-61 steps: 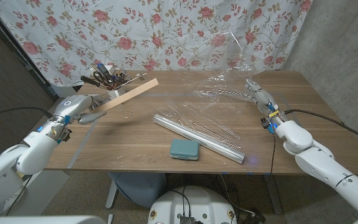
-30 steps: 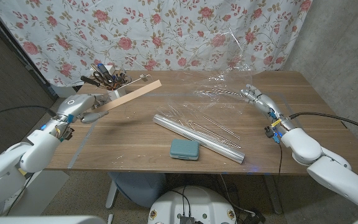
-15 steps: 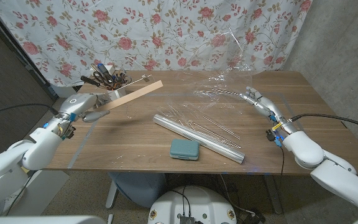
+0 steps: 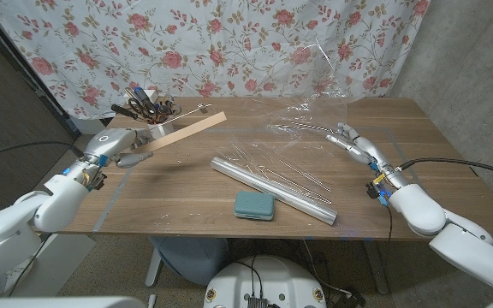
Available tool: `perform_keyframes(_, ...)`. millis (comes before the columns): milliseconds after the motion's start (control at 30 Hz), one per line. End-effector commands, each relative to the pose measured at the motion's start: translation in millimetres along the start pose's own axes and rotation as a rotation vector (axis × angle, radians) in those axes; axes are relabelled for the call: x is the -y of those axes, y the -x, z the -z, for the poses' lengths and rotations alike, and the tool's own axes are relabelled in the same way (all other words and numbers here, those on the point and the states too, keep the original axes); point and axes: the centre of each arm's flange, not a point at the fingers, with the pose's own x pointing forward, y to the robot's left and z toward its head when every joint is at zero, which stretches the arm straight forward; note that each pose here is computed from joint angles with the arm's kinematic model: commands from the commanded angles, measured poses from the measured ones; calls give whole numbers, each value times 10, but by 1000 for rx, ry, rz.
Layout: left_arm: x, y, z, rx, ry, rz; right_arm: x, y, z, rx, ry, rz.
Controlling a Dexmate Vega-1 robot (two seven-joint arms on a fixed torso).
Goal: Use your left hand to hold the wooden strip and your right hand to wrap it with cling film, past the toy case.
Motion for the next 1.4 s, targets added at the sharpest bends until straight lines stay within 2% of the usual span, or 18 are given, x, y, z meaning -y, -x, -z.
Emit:
perform_keyframes(33, 32, -22, 8, -4, 7, 12, -70, 62, -93, -9, 121, -23)
perform_keyframes(200, 61, -28, 0, 1, 6, 26, -75, 87, -55, -27, 101, -41)
perform_keyframes(400, 74, -38, 1, 3, 10, 35, -88, 139, -88, -47, 150, -47)
perform_keyframes(733, 59, -92, -43, 26, -10, 22, -207, 192, -179, -66, 248, -72)
perform_keyframes(933, 40, -141, -86, 45, -32, 20, -290, 207, -216, -112, 318, -131)
perform_keyframes(1167, 65, -168, -92, 51, -43, 26, -330, 262, -256, -117, 371, -130)
perform_keyframes(1400, 54, -190, -85, 45, -49, 29, -367, 319, -239, -110, 353, -134)
